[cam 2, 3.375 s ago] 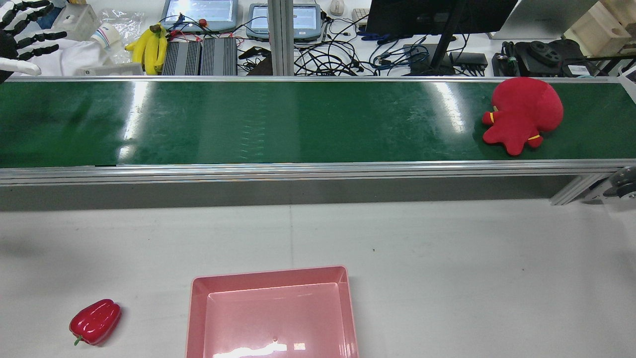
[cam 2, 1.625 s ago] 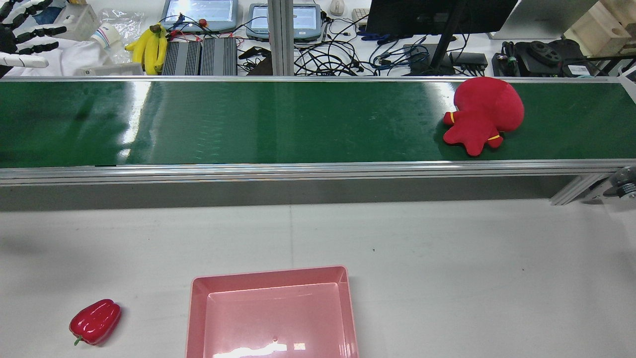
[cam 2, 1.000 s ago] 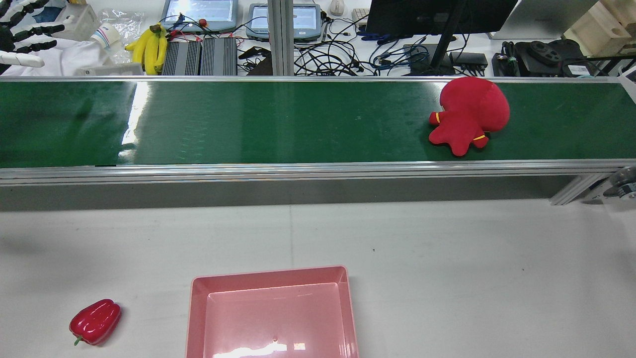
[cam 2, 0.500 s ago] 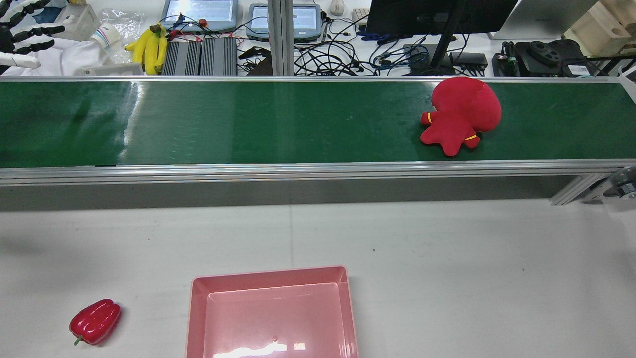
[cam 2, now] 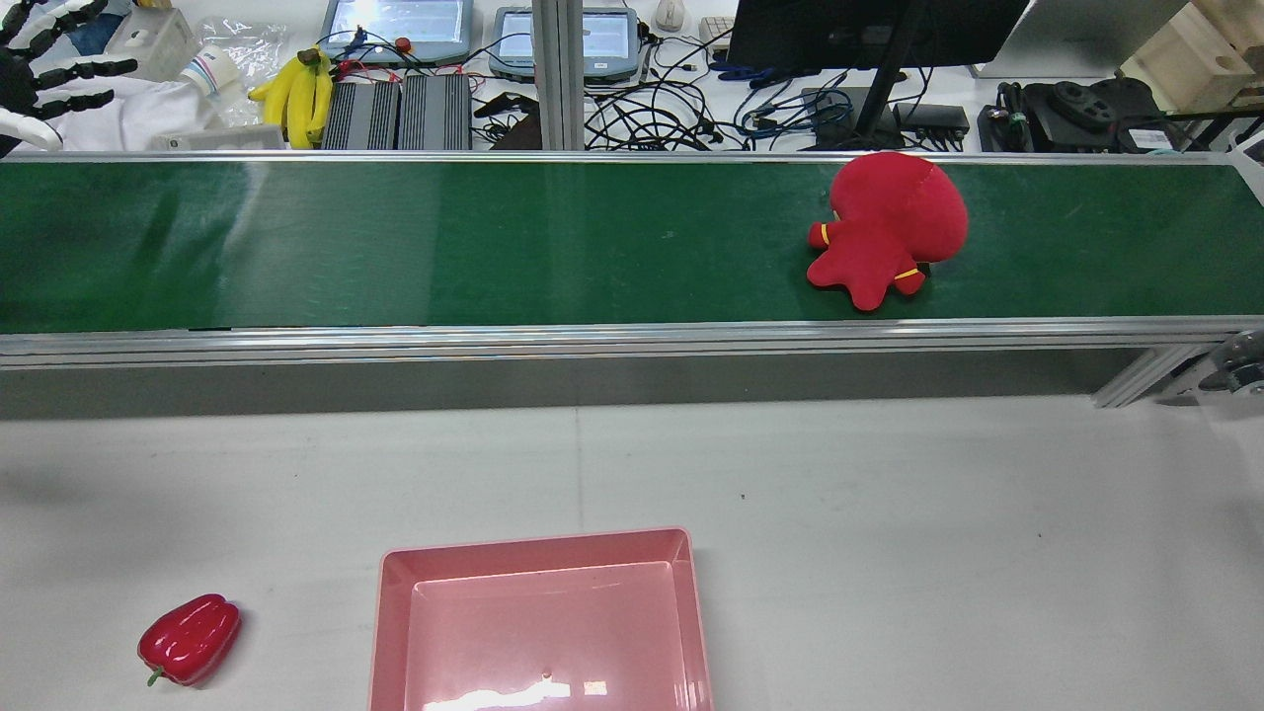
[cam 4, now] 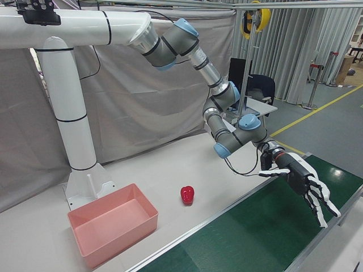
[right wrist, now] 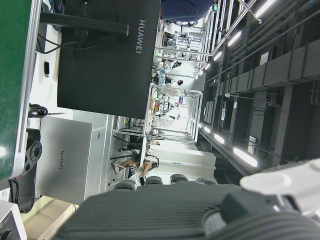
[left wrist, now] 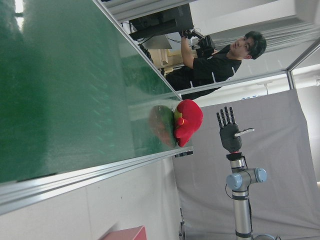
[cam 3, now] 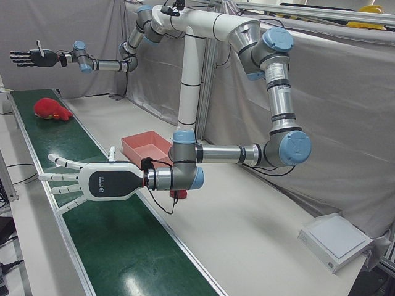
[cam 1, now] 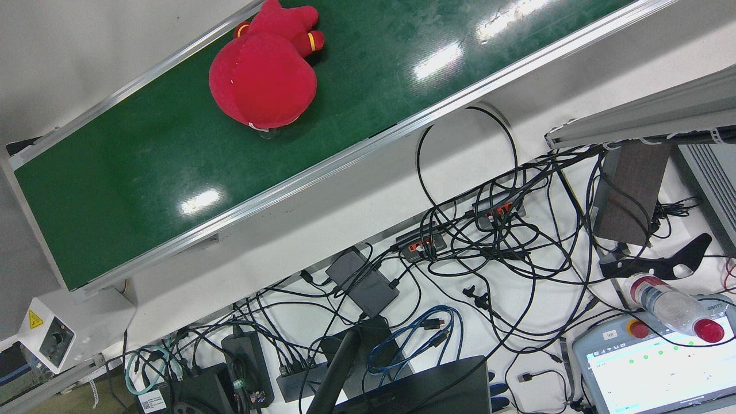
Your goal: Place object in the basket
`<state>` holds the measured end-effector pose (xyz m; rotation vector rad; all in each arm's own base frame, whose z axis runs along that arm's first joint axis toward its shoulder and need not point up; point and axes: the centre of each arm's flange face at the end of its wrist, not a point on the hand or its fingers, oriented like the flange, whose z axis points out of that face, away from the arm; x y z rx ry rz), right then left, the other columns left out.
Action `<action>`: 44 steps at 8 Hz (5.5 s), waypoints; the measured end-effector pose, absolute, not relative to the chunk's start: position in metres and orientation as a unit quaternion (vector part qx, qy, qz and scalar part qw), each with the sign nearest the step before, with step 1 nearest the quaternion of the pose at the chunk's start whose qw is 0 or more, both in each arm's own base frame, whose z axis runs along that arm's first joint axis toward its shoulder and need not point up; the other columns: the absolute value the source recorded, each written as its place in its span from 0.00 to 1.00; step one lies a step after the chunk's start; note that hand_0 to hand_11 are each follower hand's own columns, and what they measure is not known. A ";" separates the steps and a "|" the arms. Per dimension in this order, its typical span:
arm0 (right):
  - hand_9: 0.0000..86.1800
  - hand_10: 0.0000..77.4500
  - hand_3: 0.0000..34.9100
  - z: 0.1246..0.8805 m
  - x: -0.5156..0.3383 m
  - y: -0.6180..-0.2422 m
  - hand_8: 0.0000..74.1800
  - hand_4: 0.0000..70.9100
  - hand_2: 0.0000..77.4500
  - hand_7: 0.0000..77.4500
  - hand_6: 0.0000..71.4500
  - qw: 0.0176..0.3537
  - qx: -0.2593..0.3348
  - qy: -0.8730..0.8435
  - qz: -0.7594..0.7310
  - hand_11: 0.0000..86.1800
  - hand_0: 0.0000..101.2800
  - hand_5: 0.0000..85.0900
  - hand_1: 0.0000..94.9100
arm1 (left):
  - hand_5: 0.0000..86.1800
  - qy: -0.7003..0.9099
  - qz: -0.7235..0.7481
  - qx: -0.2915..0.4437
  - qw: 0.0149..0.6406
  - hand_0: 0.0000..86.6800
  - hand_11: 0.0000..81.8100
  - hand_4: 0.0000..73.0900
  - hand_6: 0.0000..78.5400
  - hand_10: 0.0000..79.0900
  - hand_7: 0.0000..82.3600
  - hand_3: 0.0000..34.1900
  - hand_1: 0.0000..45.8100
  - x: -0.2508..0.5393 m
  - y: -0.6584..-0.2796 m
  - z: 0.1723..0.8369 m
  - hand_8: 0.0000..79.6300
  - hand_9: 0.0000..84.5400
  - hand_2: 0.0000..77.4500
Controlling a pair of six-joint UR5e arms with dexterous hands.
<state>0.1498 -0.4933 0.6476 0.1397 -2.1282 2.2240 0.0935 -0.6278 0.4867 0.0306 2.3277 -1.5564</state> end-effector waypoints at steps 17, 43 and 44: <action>0.00 0.00 0.00 0.648 0.150 -0.493 0.00 0.00 0.01 0.01 0.00 0.030 0.045 -0.690 0.721 0.00 0.00 0.00 0.00 | 0.30 0.824 -0.544 0.008 0.157 0.61 0.07 0.01 0.03 0.03 0.09 0.88 0.18 0.063 -0.630 0.479 0.18 0.15 0.01; 0.00 0.00 0.00 0.648 0.150 -0.493 0.00 0.00 0.01 0.01 0.00 0.030 0.045 -0.690 0.722 0.00 0.00 0.00 0.00 | 0.33 0.818 -0.549 0.020 0.170 0.60 0.07 0.01 0.04 0.04 0.09 0.76 0.19 0.067 -0.632 0.487 0.18 0.15 0.01; 0.00 0.00 0.00 0.648 0.150 -0.493 0.00 0.00 0.01 0.01 0.00 0.030 0.045 -0.690 0.722 0.00 0.00 0.00 0.00 | 0.33 0.818 -0.549 0.020 0.170 0.60 0.07 0.01 0.04 0.04 0.09 0.76 0.19 0.067 -0.632 0.488 0.18 0.15 0.01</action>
